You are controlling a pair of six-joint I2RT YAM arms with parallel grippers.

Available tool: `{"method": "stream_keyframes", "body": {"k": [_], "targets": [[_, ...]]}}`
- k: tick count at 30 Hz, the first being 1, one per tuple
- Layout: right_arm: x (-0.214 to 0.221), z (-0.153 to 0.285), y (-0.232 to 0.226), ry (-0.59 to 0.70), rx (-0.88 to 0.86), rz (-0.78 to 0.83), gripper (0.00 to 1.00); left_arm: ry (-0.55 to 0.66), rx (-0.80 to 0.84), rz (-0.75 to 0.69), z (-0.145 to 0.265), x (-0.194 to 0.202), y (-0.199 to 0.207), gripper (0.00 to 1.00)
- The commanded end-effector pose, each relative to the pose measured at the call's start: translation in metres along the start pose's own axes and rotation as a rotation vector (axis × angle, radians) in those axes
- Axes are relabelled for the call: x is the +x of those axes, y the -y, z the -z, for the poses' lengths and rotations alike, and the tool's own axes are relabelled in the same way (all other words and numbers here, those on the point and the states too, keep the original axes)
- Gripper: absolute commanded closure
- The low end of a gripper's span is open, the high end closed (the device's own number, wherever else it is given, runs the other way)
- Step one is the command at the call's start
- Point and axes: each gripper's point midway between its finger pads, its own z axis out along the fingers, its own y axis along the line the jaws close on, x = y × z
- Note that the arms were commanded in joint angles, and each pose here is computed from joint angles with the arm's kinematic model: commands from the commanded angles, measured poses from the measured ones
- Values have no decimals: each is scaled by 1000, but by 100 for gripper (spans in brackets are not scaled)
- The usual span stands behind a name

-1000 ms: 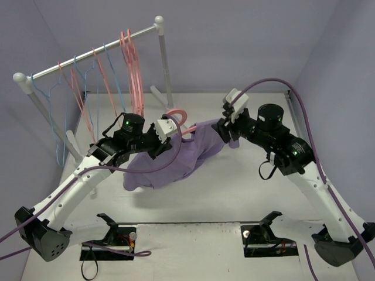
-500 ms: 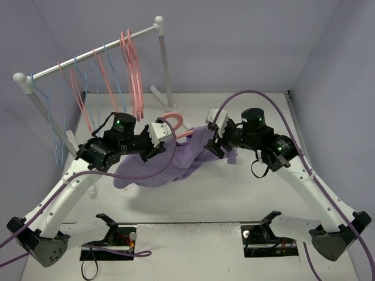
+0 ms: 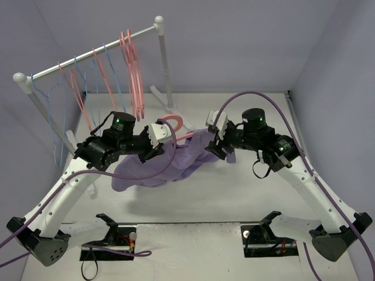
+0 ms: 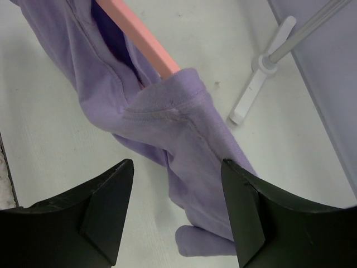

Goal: Place the t-shirt on the hanger
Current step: Place the hanger at the clothesline.

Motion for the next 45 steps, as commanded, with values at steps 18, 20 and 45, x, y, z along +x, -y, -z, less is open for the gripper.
{"method": "stream_keyframes", "body": {"k": [18, 20, 45], "targets": [[-23, -9, 14, 63, 0, 80, 38, 126, 82, -111, 16, -43, 11, 100], [-22, -12, 18, 54, 5, 88, 38, 124, 97, -111, 16, -42, 14, 100], [-45, 21, -9, 152, -60, 82, 100, 88, -77, -210, 39, -37, -11, 69]]}}
